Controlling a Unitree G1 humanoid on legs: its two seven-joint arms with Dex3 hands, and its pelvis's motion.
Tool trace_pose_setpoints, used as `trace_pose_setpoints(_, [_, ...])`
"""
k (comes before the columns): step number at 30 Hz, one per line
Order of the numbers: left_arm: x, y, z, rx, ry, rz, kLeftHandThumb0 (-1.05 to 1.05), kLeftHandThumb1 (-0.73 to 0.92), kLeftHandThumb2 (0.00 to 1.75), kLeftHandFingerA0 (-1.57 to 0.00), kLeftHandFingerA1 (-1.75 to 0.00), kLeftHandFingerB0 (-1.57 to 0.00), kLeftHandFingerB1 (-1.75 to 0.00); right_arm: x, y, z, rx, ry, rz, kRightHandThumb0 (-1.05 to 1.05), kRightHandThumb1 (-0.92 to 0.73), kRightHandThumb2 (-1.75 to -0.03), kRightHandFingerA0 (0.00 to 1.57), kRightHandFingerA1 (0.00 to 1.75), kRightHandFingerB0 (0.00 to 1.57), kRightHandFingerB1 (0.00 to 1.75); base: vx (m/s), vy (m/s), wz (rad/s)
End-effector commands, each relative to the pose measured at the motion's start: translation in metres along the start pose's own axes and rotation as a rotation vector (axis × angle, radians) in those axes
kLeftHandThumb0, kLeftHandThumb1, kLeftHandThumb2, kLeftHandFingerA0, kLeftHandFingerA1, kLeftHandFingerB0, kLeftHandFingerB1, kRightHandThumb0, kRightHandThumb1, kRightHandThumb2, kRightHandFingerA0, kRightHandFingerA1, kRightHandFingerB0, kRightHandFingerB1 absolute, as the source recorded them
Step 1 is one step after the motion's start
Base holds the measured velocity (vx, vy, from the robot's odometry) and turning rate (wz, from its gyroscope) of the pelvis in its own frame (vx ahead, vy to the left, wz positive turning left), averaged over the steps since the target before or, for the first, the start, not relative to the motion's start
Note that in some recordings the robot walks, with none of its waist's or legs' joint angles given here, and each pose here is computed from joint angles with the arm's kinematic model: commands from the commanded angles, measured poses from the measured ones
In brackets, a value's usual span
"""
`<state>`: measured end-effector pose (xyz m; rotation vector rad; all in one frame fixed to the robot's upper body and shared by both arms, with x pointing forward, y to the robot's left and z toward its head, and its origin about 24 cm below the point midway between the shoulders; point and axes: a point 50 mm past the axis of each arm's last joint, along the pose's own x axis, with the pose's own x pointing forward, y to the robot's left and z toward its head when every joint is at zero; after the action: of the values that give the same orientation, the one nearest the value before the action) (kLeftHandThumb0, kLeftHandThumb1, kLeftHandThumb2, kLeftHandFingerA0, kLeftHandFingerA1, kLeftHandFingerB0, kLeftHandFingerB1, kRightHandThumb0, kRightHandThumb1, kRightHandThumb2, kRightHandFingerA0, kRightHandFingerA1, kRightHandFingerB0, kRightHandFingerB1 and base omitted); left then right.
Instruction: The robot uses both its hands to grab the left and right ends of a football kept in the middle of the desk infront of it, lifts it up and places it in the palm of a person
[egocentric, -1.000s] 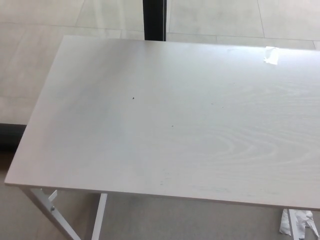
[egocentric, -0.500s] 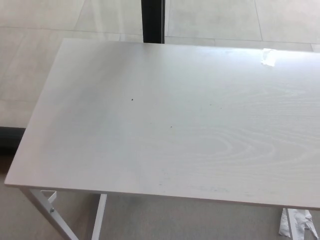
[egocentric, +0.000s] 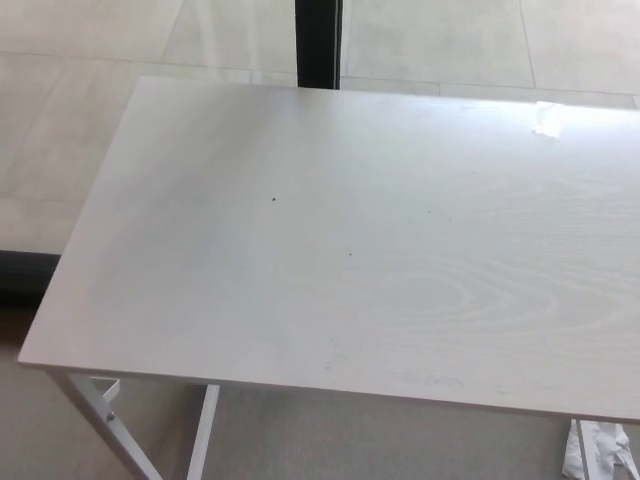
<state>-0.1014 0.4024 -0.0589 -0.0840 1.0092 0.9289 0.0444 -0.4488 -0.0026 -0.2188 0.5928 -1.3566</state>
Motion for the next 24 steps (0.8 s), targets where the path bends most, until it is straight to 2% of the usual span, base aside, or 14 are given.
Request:
trace_pose_setpoints(1, [0.011, 0.0, 0.028, -0.148, -0.059, -0.014, -0.78, 0.83, 0.65, -0.45, -0.68, -0.26, -0.43, 0.018, 0.019, 0.013, 0.379, 0.441, 0.055, -0.55, -0.82, -0.63, 0.24, 0.98, 0.17, 0.56, 0.0, 0.0, 0.0])
trace_pose_setpoints(2, [0.014, -0.002, 0.033, -0.12, -0.048, -0.024, -0.76, 0.84, 0.65, -0.46, -0.64, -0.26, -0.42, 0.022, 0.022, 0.027, 0.463, 0.45, 0.09, -0.49, -0.81, -0.63, 0.26, 0.97, 0.23, 0.6, 0.0, 0.0, 0.0])
trace_pose_setpoints(3, [0.016, -0.004, 0.034, -0.136, -0.035, -0.024, -0.78, 0.81, 0.64, -0.5, -0.64, -0.25, -0.41, 0.024, 0.023, 0.032, 0.462, 0.441, 0.085, -0.51, -0.84, -0.65, 0.28, 0.99, 0.2, 0.46, 0.0, 0.0, 0.0])
trace_pose_setpoints(5, [0.019, -0.01, 0.035, -0.153, -0.034, -0.031, -0.77, 0.81, 0.64, -0.49, -0.62, -0.25, -0.41, 0.026, 0.026, 0.042, 0.522, 0.47, -0.014, -0.54, -0.87, -0.65, 0.29, 0.98, 0.13, 0.43, 0.0, 0.0, 0.0])
trace_pose_setpoints(7, [0.019, -0.015, 0.036, -0.127, -0.053, -0.086, -0.75, 0.83, 0.65, -0.49, -0.66, -0.28, -0.44, 0.023, 0.032, 0.037, 0.428, 0.441, -0.007, -0.54, -0.92, -0.67, 0.29, 0.86, 0.18, 0.46, 0.0, 0.0, 0.0])
trace_pose_setpoints(9, [0.015, -0.016, 0.033, -0.108, -0.045, -0.138, -0.74, 0.83, 0.65, -0.4, -0.67, -0.23, -0.47, 0.022, 0.033, 0.027, 0.315, 0.365, 0.022, -0.54, -0.75, -0.62, 0.38, 0.83, 0.39, 0.71, 0.0, 0.0, 0.0])
trace_pose_setpoints(10, [0.015, -0.016, 0.032, -0.105, -0.037, -0.146, -0.76, 0.83, 0.64, -0.38, -0.67, -0.23, -0.47, 0.022, 0.033, 0.025, 0.275, 0.322, 0.069, -0.54, -0.75, -0.62, 0.32, 0.88, 0.38, 0.78, 0.0, 0.0, 0.0])
trace_pose_setpoints(11, [0.014, -0.013, 0.035, -0.112, -0.041, -0.137, -0.8, 0.67, 0.96, -0.38, -0.69, -0.2, -0.54, 0.022, 0.031, 0.021, 0.213, 0.238, 0.167, -0.53, -0.72, -0.61, 0.44, 1.01, 0.45, 0.64, 0.0, 0.0, 0.0])
trace_pose_setpoints(13, [0.018, -0.016, 0.039, -0.169, -0.058, -0.106, -0.79, 0.66, 0.97, -0.42, -0.72, -0.21, -0.54, 0.022, 0.037, 0.025, 0.257, 0.21, 0.226, -0.52, -0.71, -0.61, 0.33, 0.82, 0.36, 0.5, 0.0, 0.0, 0.0])
trace_pose_setpoints(14, [0.019, -0.018, 0.039, -0.179, -0.062, -0.095, -0.79, 0.66, 0.97, -0.42, -0.72, -0.21, -0.54, 0.022, 0.038, 0.026, 0.262, 0.201, 0.242, -0.52, -0.71, -0.61, 0.33, 0.82, 0.36, 0.5, 0.0, 0.0, 0.0])
trace_pose_setpoints(15, [0.021, -0.021, 0.042, -0.19, -0.068, -0.104, -0.81, 0.78, 0.68, -0.44, -0.7, -0.25, -0.47, 0.022, 0.039, 0.026, 0.269, 0.196, 0.28, -0.55, -0.72, -0.59, 0.24, 0.69, 0.28, 0.42, 0.0, 0.0, 0.0])
trace_pose_setpoints(16, [0.022, -0.023, 0.044, -0.195, -0.073, -0.107, -0.81, 0.78, 0.68, -0.44, -0.7, -0.25, -0.47, 0.022, 0.041, 0.026, 0.273, 0.196, 0.297, -0.55, -0.72, -0.59, 0.24, 0.69, 0.28, 0.42, 0.0, 0.0, 0.0])
trace_pose_setpoints(17, [0.024, -0.026, 0.049, -0.193, -0.082, -0.111, -0.77, 0.83, 0.65, -0.47, -0.7, -0.28, -0.48, 0.02, 0.044, 0.026, 0.257, 0.191, 0.318, -0.59, -0.57, -0.89, 0.21, 0.64, 0.16, 0.49, 0.0, 0.0, 0.0])
trace_pose_setpoints(24, [0.029, -0.049, 0.063, -0.158, -0.123, -0.174, -0.73, 0.86, 0.65, -0.48, -0.65, -0.31, -0.45, 0.018, 0.053, 0.044, 0.199, 0.109, 0.484, -0.64, -0.56, -0.89, 0.18, 0.65, 0.1, 0.47, 0.0, 0.0, 0.0])
